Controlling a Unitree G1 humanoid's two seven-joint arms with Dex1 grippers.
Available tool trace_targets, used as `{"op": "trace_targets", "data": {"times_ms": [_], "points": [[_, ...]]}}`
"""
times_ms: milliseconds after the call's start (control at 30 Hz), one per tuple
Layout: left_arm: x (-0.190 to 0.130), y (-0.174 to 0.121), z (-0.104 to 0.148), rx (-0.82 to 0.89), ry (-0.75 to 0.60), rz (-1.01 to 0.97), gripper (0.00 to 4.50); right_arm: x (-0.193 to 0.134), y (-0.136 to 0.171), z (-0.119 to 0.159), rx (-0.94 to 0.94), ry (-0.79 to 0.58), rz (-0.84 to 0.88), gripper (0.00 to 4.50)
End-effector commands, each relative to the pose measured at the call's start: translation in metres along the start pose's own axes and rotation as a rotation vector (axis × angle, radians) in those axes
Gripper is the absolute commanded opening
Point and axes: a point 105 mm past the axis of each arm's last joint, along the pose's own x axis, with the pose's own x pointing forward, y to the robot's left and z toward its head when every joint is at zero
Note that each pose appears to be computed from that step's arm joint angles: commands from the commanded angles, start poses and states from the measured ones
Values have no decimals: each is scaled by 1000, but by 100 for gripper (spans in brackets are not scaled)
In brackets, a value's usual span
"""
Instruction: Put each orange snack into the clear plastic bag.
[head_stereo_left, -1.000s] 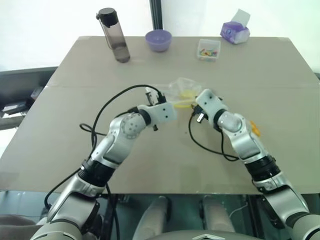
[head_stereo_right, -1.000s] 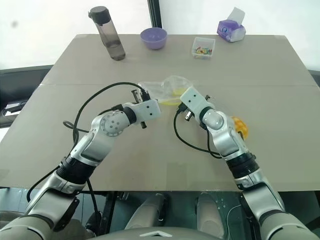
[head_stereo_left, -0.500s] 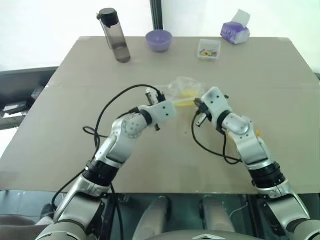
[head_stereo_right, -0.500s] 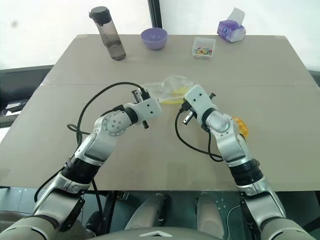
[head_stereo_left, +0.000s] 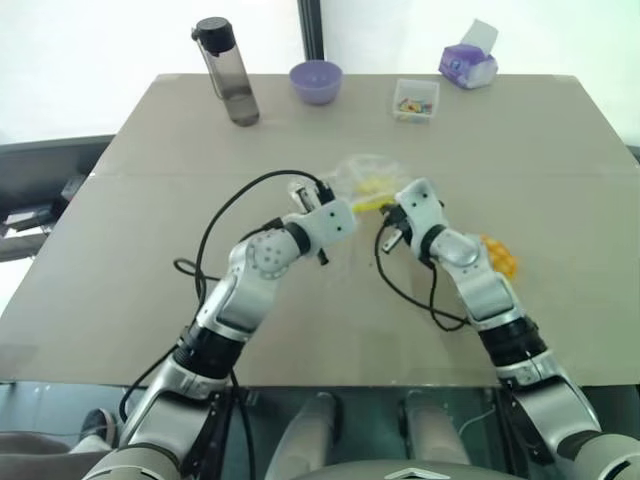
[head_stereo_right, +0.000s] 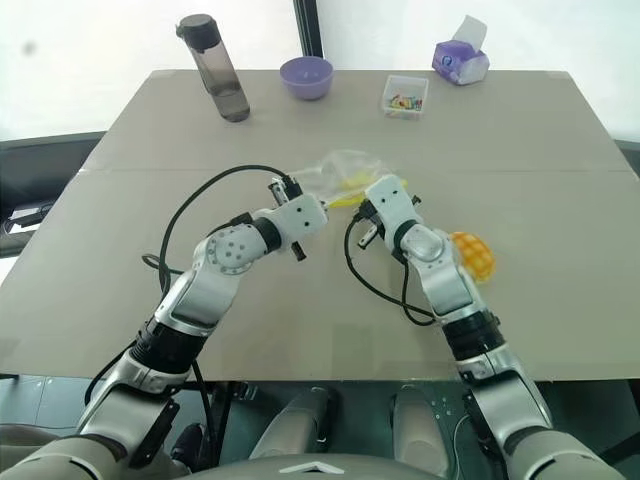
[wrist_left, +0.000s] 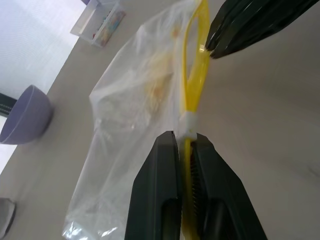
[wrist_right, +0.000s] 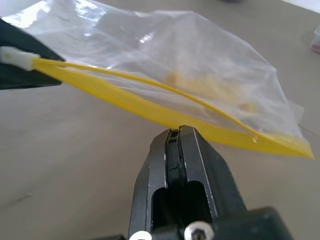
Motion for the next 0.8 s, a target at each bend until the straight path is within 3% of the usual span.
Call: {"op": "trace_targets", "data": {"times_ms": [33,433,600,800], "points": [[-6,-4,5,43,-25,-33,27,6,-12,22,-29,-85,-29,3],[-8,5,-5,51,13,6,27,-7,-13,33,-115,-117,57,3],[-5,11,0,-12,-5,46,27,-5,-3,33,-81,-122,86,3],[-3,19,-3,-177,1,115,27,-6,1,31,113,-107,90,3]]}}
